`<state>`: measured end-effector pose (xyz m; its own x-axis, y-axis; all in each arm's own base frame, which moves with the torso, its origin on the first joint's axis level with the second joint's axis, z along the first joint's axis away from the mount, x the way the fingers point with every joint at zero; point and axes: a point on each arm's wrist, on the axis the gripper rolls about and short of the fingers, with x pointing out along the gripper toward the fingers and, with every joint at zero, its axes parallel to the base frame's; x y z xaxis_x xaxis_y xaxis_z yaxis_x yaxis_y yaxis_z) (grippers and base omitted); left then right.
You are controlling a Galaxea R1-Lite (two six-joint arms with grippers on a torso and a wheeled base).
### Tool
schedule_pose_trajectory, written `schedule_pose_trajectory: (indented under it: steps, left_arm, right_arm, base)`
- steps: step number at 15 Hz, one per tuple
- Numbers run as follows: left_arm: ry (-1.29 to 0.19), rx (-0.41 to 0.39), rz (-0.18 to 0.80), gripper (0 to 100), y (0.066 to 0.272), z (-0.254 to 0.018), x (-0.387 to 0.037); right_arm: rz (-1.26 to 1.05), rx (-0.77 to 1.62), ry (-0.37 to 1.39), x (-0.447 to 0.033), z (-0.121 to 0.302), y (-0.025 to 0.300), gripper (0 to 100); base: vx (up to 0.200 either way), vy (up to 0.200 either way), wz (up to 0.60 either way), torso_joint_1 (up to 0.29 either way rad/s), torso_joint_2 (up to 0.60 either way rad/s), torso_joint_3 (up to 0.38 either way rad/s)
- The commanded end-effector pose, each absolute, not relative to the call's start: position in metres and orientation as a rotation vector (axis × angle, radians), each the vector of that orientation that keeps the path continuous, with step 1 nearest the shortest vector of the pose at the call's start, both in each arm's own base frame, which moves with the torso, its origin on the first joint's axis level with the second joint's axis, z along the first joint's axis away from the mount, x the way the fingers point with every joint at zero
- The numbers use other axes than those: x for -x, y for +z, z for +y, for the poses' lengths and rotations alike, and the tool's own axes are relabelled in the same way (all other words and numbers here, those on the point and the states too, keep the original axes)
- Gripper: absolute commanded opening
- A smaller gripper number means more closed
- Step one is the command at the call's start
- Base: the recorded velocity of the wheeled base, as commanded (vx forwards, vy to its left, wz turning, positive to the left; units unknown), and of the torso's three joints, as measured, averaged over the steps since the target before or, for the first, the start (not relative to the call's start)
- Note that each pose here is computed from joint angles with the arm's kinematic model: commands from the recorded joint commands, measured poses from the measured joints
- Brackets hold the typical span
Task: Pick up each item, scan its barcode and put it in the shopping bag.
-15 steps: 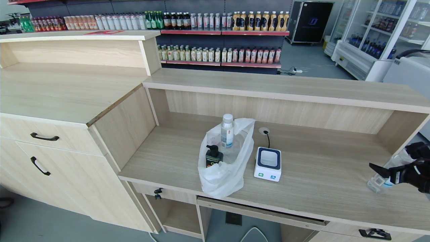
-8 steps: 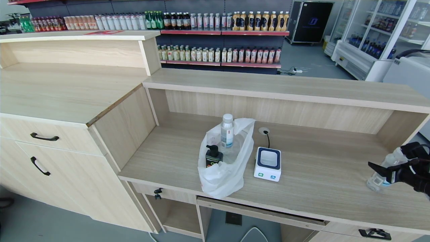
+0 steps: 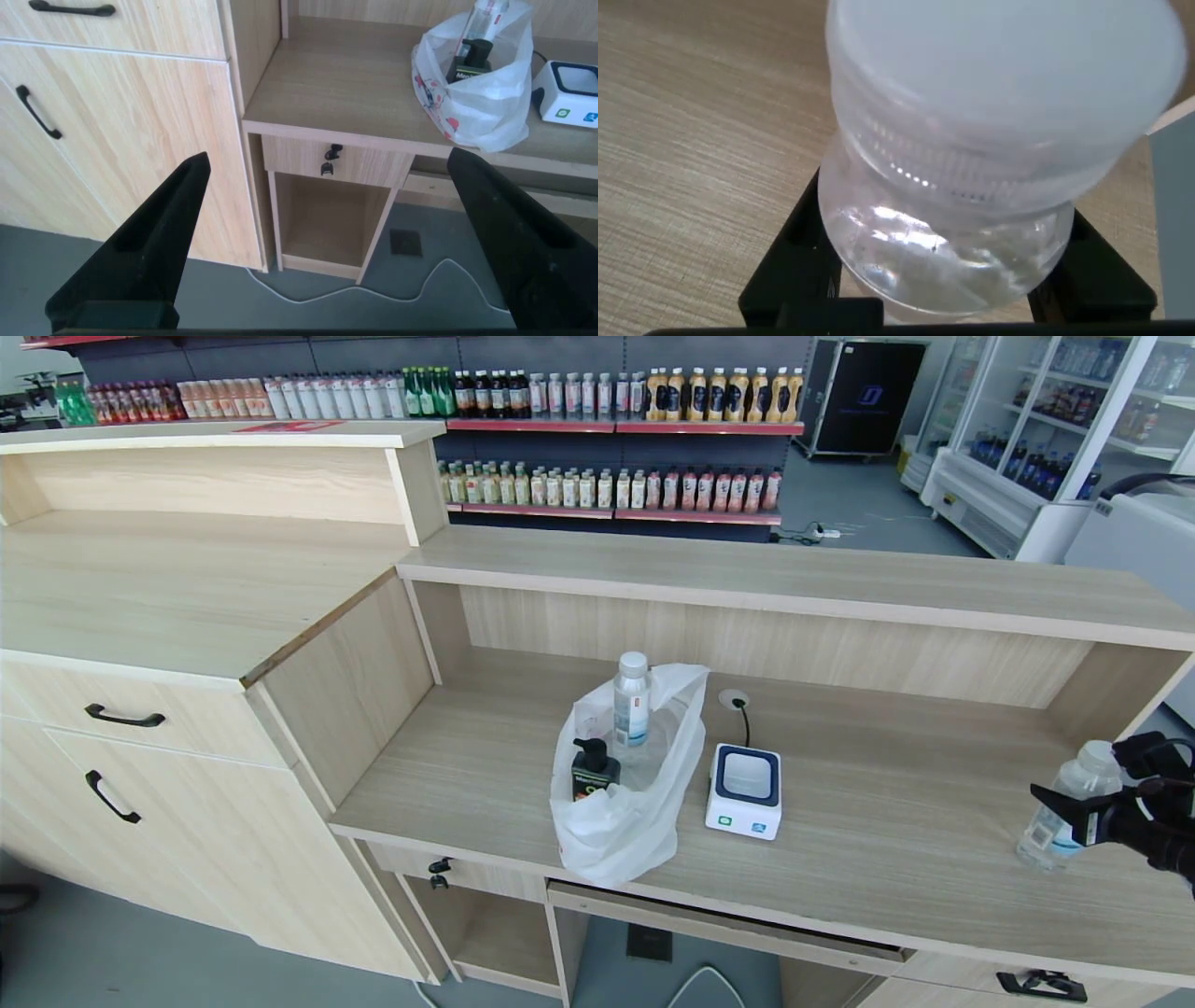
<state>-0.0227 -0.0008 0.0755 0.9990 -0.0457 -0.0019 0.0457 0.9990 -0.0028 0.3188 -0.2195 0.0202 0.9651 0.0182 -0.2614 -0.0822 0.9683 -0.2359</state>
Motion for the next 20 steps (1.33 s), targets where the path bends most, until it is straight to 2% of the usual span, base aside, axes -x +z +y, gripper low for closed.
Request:
schedule_pose_trajectory:
  steps: [1, 2, 4, 5, 6, 7, 9, 11, 14, 16, 20]
  left_arm:
    - [-0.046, 0.003, 0.002, 100, 0.076, -0.001, 0.023]
    - [-0.046, 0.003, 0.002, 100, 0.076, -0.001, 0.023]
    - [-0.046, 0.002, 0.002, 100, 0.076, -0.001, 0.023]
    - [-0.046, 0.002, 0.002, 100, 0.076, -0.001, 0.023]
    - [-0.046, 0.003, 0.002, 100, 0.076, -0.001, 0.023]
    - [-0.046, 0.003, 0.002, 100, 0.076, -0.001, 0.023]
    - [-0.046, 0.002, 0.002, 100, 0.076, -0.001, 0.023]
    - [-0.046, 0.003, 0.002, 100, 0.076, -0.001, 0.023]
    - [-0.046, 0.003, 0.002, 100, 0.076, -0.001, 0.023]
    - [-0.046, 0.002, 0.002, 100, 0.076, -0.001, 0.023]
    - [-0.046, 0.003, 0.002, 100, 0.076, -0.001, 0.023]
  right_arm:
    - [0.26, 0.245, 0.049, -0.319, -0.22, 0.022, 0]
    - [0.254, 0.239, 0.048, -0.318, -0.219, 0.027, 0]
    - [0.214, 0.174, 0.064, -0.318, -0.205, 0.059, 0]
    - [0.214, 0.174, 0.064, -0.318, -0.205, 0.059, 0]
    - [0.183, 0.019, 0.123, -0.305, -0.171, 0.138, 0]
    - [0.167, -0.054, 0.175, -0.293, -0.152, 0.176, 0]
    - [0.131, -0.174, 0.287, -0.262, -0.112, 0.241, 0]
    - [0.087, -0.246, 0.453, -0.237, -0.074, 0.283, 0]
    - [0.058, -0.317, 0.65, -0.21, -0.025, 0.309, 0]
    - [0.08, -0.331, 0.741, -0.191, -0.004, 0.312, 0]
    - [0.137, -0.327, 0.931, -0.125, 0.029, 0.314, 0]
  base:
    - [0.0, 0.0, 0.0, 0.0, 0.0, 0.0]
    - [0.0, 0.0, 0.0, 0.0, 0.0, 0.0]
    - [0.0, 0.0, 0.0, 0.0, 0.0, 0.0]
    - [0.0, 0.0, 0.0, 0.0, 0.0, 0.0]
    - [0.0, 0.0, 0.0, 0.0, 0.0, 0.0]
    - [0.0, 0.0, 0.0, 0.0, 0.0, 0.0]
    - [0.0, 0.0, 0.0, 0.0, 0.0, 0.0]
    - [0.0, 0.0, 0.0, 0.0, 0.0, 0.0]
    - [0.0, 0.0, 0.0, 0.0, 0.0, 0.0]
    - [0.0, 0.0, 0.0, 0.0, 0.0, 0.0]
    - [0.0, 0.0, 0.0, 0.0, 0.0, 0.0]
